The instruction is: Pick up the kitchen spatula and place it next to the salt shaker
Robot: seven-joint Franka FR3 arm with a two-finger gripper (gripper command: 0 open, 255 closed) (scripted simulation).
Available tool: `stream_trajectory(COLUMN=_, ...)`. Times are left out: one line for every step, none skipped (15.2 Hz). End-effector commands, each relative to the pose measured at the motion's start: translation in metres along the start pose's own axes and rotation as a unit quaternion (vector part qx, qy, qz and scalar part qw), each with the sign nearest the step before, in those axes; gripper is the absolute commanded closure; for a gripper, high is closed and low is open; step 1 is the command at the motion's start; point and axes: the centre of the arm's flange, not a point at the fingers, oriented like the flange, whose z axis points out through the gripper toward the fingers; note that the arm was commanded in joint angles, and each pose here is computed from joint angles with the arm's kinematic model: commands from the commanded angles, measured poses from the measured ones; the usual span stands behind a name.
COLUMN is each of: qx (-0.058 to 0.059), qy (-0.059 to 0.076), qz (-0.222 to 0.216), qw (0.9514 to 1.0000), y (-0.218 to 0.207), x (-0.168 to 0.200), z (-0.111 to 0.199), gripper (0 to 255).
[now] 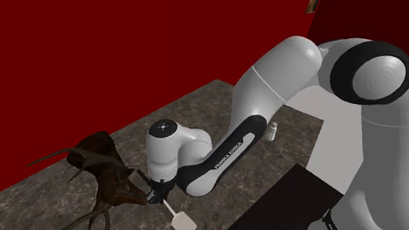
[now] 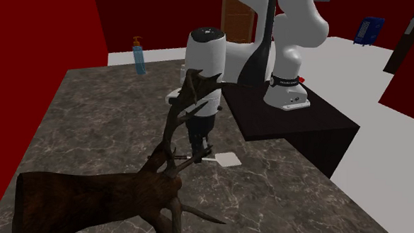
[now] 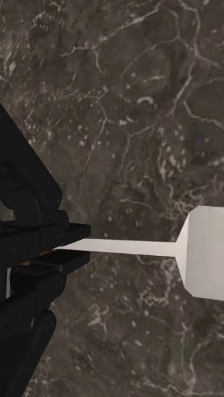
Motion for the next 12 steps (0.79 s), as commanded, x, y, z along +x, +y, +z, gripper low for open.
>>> stream_trajectory(qx=0.0, qy=0.0, qz=0.0, qw=1.0, y=0.0, x=0.0, z=-0.01, gripper=255)
stream_trajectory(qx=0.0, qy=0.0, qz=0.0, qw=1.0, y=0.0, x=0.001, z=-0.015, gripper=255)
stream_trajectory(qx=0.0, qy=0.0, qz=0.0, qw=1.0, y=0.0, x=0.001, z=-0.021, gripper=255)
stream_trajectory(qx=0.0, qy=0.0, qz=0.0, qw=1.0, y=0.0, x=0.001, z=-0.026, gripper=255)
stream_trajectory(qx=0.0, qy=0.0, qz=0.0, qw=1.0, y=0.0, x=0.002, z=-0.031, gripper=255)
stream_trajectory(qx=0.0, qy=0.0, qz=0.0, qw=1.0, y=0.0, x=0.002, z=-0.037, gripper=255)
stream_trajectory(qx=0.0, qy=0.0, qz=0.0, qw=1.0, y=0.0, x=0.002, z=-0.042, gripper=255)
stream_trajectory(qx=0.0, qy=0.0, qz=0.0, qw=1.0, y=0.0, x=0.003, z=-0.047, gripper=255)
stream_trajectory(qx=0.0, qy=0.0, qz=0.0, qw=1.0, y=0.0, x=0.003, z=-0.052, gripper=255)
stream_trajectory(qx=0.0, qy=0.0, qz=0.0, qw=1.0, y=0.0, x=0.003, z=-0.058, gripper=255)
stream_trajectory(qx=0.0, qy=0.0, qz=0.0, qw=1.0, y=0.0, x=0.004, z=-0.063, gripper=255)
stream_trajectory(qx=0.0, qy=0.0, qz=0.0, qw=1.0, y=0.0, x=0.004, z=-0.068, gripper=255)
